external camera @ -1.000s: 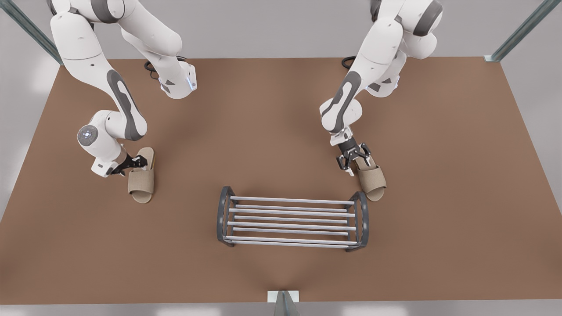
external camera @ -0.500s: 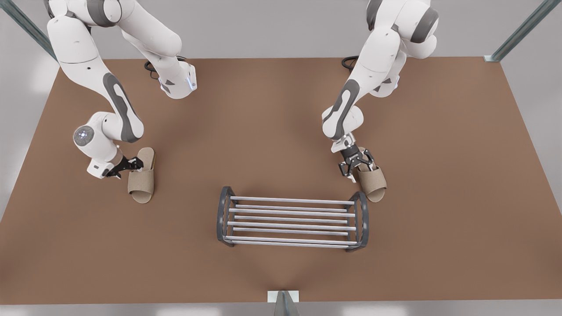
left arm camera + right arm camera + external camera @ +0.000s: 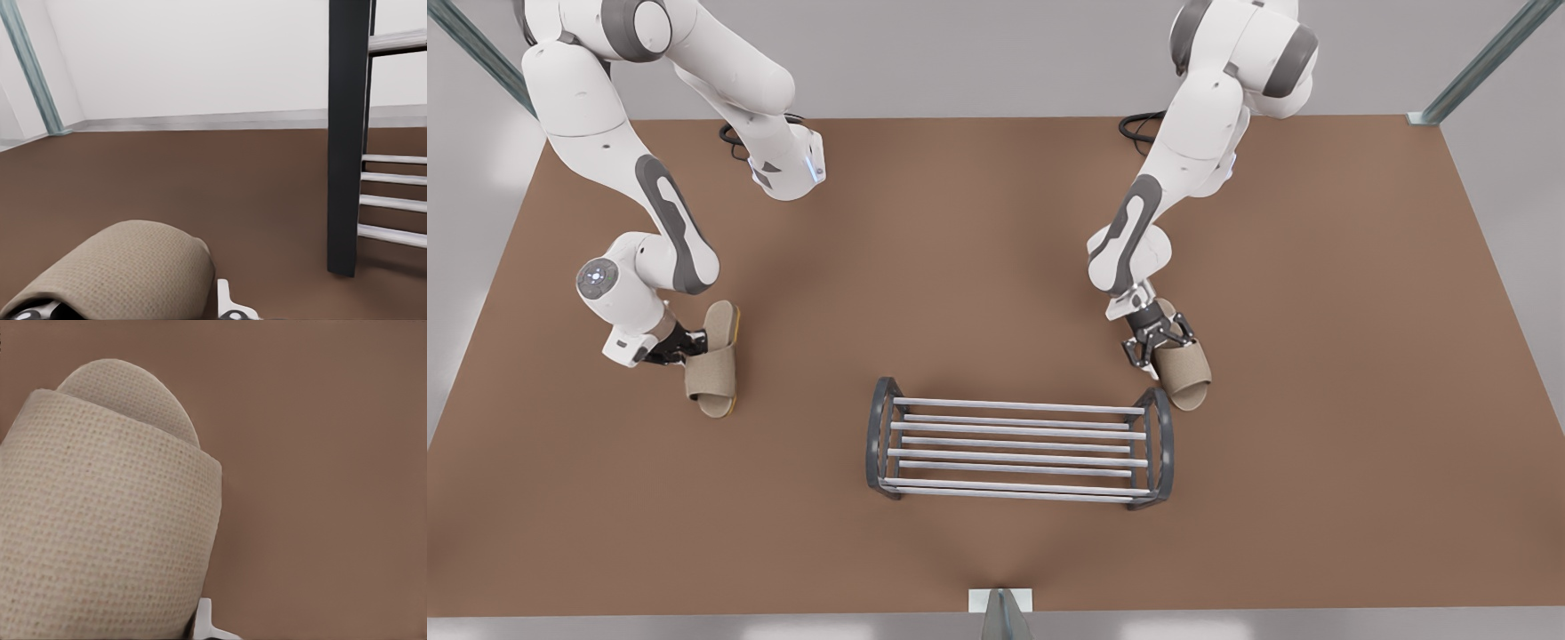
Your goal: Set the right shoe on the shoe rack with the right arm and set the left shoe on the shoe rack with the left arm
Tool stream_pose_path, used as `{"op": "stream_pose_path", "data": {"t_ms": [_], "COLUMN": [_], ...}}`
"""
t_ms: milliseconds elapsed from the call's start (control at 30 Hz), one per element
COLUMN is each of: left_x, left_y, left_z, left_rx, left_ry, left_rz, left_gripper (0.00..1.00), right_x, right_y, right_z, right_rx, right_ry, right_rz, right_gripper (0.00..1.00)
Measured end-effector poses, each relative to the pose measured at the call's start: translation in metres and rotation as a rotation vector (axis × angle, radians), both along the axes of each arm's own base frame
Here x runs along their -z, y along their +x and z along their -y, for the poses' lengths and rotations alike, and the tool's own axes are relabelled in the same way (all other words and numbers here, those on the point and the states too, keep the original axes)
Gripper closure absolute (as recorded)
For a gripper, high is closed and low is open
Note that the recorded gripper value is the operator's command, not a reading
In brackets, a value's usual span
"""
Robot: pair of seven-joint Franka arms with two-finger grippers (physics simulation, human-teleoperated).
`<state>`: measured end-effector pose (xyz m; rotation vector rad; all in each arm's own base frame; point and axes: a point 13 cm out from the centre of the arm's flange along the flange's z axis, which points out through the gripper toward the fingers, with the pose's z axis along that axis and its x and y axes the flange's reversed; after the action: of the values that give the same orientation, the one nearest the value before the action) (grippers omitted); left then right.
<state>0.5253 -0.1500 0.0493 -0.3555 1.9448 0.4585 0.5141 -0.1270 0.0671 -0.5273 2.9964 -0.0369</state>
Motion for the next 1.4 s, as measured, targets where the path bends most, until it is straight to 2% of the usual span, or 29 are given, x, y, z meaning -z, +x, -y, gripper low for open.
{"op": "stream_pose_path", "data": {"t_ms": [67, 100, 133, 200, 300, 367, 433, 533, 667, 733, 767, 867, 1000, 1067, 1233, 1400], "left_x": [-0.002, -0.004, -0.008, -0.019, -0.034, -0.043, -0.062, -0.151, -0.262, -0.311, -0.336, -0.395, -0.42, -0.416, -0.392, -0.371], "left_y": [0.001, 0.002, 0.004, 0.008, 0.014, 0.016, 0.022, 0.045, 0.069, 0.074, 0.076, 0.07, 0.042, 0.032, 0.101, 0.103], "left_z": [0.001, 0.002, 0.003, 0.007, 0.014, 0.017, 0.022, 0.016, -0.067, -0.102, -0.083, 0.086, 0.25, 0.299, 0.245, 0.274], "left_rx": [0.004, 0.005, 0.006, 0.008, 0.013, 0.016, 0.016, -0.021, -0.162, -0.217, -0.194, 0.005, 0.177, 0.214, 0.065, 0.056], "left_ry": [0.0, -0.002, -0.006, -0.017, -0.029, -0.035, -0.054, -0.156, -0.31, -0.384, -0.432, -0.59, -0.698, -0.722, -0.703, -0.713], "left_rz": [0.002, 0.005, 0.011, 0.026, 0.046, 0.056, 0.079, 0.193, 0.323, 0.386, 0.409, 0.409, 0.351, 0.321, 0.323, 0.284], "left_gripper": [0.26, 0.44, 0.55, 0.68, 0.79, 0.79, 0.79, 0.79, 0.79, 0.79, 0.79, 0.79, 0.79, 0.79, 0.79, 0.79], "right_x": [-0.008, -0.015, -0.028, -0.06, -0.129, -0.185, -0.23, -0.285, -0.352, -0.391, -0.402, -0.418, -0.409, -0.404, -0.392, -0.372], "right_y": [0.009, 0.016, 0.026, 0.052, 0.109, 0.147, 0.169, 0.187, 0.181, 0.169, 0.158, 0.14, 0.136, 0.133, 0.132, 0.136], "right_z": [-0.008, -0.012, -0.015, -0.023, -0.029, -0.035, -0.046, -0.113, -0.263, -0.339, -0.372, -0.455, -0.509, -0.507, -0.495, -0.526], "right_rx": [-0.017, -0.027, -0.038, -0.059, -0.056, -0.05, -0.05, -0.117, -0.279, -0.36, -0.387, -0.415, -0.304, -0.22, -0.027, 0.12], "right_ry": [0.002, 0.002, -0.003, -0.012, -0.011, 0.003, 0.031, 0.097, 0.155, 0.138, 0.128, 0.113, 0.01, -0.01, -0.021, -0.054], "right_rz": [0.015, 0.028, 0.051, 0.106, 0.208, 0.263, 0.283, 0.289, 0.285, 0.301, 0.299, 0.286, 0.28, 0.265, 0.234, 0.271], "right_gripper": [0.79, 0.79, 0.79, 0.79, 0.79, 0.79, 0.79, 0.79, 0.79, 0.79, 0.79, 0.79, 0.79, 0.79, 0.79, 0.79]}}
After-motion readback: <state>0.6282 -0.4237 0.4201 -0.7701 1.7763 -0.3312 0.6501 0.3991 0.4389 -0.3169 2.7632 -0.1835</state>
